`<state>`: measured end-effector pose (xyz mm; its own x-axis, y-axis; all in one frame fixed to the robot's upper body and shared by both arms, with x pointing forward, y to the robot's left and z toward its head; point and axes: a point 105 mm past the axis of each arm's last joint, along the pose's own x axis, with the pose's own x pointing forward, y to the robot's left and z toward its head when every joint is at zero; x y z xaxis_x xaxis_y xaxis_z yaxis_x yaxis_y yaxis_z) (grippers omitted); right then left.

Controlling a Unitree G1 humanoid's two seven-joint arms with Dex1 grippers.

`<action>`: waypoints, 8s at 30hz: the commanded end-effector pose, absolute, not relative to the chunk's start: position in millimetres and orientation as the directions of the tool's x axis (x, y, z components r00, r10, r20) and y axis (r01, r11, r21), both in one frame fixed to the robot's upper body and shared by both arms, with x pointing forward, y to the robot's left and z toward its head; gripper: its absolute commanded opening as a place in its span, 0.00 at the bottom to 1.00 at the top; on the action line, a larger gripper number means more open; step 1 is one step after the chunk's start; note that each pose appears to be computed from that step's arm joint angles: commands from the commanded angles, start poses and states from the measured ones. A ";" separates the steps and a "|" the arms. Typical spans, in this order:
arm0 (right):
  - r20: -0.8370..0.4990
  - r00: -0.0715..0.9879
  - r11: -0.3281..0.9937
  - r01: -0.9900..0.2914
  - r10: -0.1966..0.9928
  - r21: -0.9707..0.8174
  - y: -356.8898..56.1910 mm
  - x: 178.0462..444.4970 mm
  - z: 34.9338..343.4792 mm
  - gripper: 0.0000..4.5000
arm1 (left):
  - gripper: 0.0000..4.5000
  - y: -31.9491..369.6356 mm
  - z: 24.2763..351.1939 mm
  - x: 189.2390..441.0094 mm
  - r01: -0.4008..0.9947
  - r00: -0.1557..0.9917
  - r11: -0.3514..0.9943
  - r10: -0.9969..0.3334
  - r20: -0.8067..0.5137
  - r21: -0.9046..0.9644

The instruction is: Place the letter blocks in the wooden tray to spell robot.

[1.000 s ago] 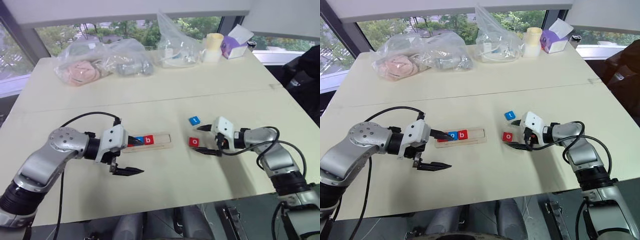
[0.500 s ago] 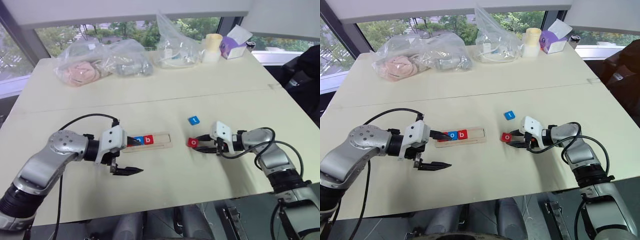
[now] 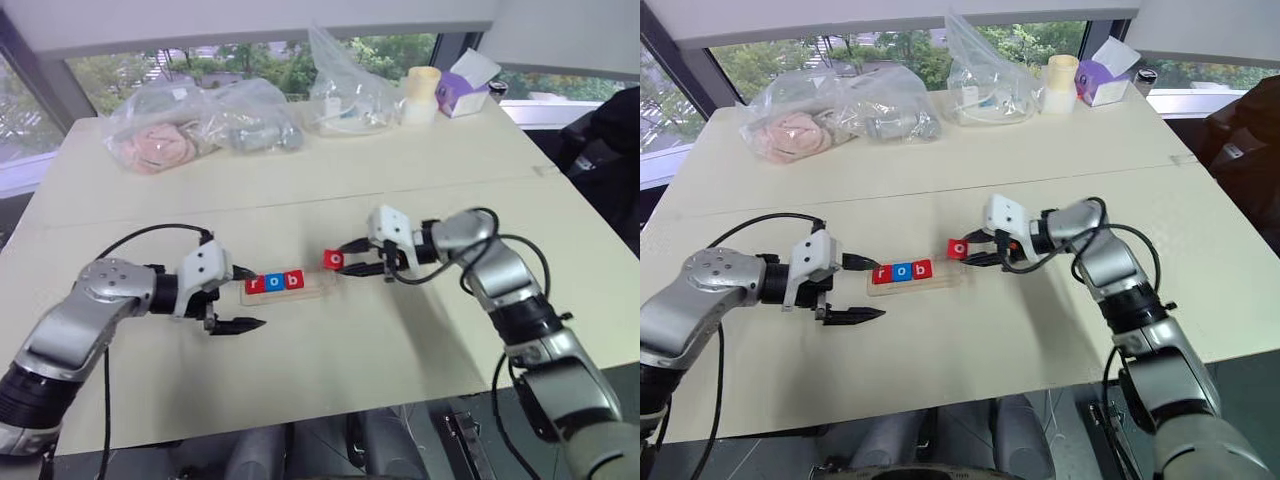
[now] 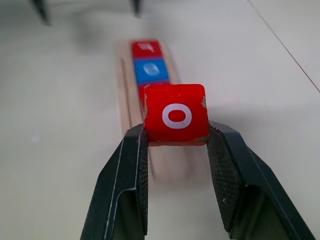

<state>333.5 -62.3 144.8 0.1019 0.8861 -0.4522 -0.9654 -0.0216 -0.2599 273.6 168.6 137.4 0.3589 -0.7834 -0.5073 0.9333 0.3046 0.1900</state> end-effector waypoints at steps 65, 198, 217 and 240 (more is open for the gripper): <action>-0.186 0.664 0.566 -0.727 0.725 -0.390 -94.2 434.4 187.5 0.99 | 1.00 147.9 164.8 284.8 0.867 0.492 0.429 -0.816 -0.302 0.253; -0.593 0.035 -0.119 -0.969 0.804 -0.218 -70.0 348.3 128.6 0.25 | 1.00 172.5 153.2 275.6 0.900 0.436 0.357 -0.757 -0.486 0.251; -0.610 0.051 -0.123 -0.963 0.791 -0.240 -49.1 356.8 118.4 0.25 | 1.00 160.8 153.0 277.6 0.880 0.475 0.403 -0.758 -0.447 0.251; -0.490 0.135 -0.019 -0.955 0.861 -0.295 -31.2 366.5 140.1 0.90 | 1.00 159.1 148.4 282.2 0.874 0.486 0.413 -0.756 -0.438 0.257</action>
<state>360.2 -38.1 112.8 0.0948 0.8223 -0.5611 -0.9734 -0.0416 -0.2255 280.7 160.1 140.6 0.4747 -0.7533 -0.4552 0.8797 0.4225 0.2183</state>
